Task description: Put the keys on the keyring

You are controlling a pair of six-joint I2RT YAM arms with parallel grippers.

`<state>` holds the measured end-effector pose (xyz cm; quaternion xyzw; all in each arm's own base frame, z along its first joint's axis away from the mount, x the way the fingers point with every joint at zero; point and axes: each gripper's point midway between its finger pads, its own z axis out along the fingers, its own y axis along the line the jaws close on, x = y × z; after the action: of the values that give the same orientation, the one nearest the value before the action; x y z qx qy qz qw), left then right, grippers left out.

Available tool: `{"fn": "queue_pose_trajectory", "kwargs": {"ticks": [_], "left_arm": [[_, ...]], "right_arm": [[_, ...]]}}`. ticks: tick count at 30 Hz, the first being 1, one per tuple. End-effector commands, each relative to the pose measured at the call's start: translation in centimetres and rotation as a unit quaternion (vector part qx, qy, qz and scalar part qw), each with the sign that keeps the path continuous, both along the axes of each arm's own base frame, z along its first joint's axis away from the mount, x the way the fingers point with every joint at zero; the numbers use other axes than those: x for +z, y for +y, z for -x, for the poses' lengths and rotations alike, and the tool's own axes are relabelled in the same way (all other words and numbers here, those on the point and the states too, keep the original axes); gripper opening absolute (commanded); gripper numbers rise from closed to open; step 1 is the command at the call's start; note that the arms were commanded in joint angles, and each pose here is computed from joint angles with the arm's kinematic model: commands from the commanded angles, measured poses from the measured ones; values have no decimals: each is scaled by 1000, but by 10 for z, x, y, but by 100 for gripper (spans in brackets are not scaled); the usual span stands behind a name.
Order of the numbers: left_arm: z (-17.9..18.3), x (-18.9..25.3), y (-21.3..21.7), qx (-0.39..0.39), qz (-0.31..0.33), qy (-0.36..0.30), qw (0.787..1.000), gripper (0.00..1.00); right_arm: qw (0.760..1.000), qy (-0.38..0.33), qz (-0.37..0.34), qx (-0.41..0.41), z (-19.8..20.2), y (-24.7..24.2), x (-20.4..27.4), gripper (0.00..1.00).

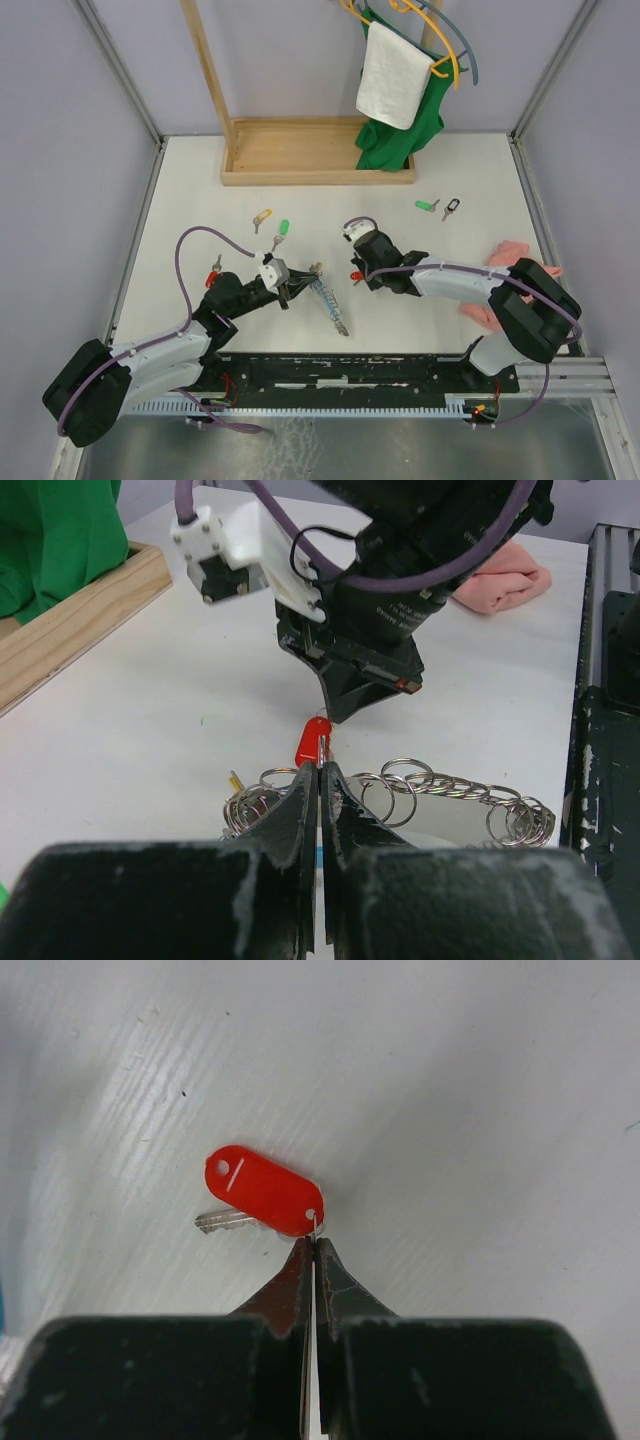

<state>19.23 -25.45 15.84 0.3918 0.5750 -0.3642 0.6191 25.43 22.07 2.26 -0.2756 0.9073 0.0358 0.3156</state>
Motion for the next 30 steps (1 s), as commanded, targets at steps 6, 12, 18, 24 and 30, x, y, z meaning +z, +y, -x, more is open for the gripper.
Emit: {"fn": "queue_pose_trajectory", "kwargs": {"ticks": [6,12,18,24,30], "left_arm": [[-3,26,-2,-5,24,-98,995,3],[-14,38,6,36,37,-134,990,3],[-13,50,3,24,24,-156,987,3],[-2,51,-2,-23,4,-185,983,3],[6,44,-9,-67,-4,-192,979,3]], "right_arm": [[984,-112,-105,89,-10,32,91,1],[958,-173,-129,190,-2,45,134,1],[944,-168,-122,258,4,58,142,1],[896,-195,-162,366,34,72,159,1],[838,-198,-155,485,63,78,152,1]]}}
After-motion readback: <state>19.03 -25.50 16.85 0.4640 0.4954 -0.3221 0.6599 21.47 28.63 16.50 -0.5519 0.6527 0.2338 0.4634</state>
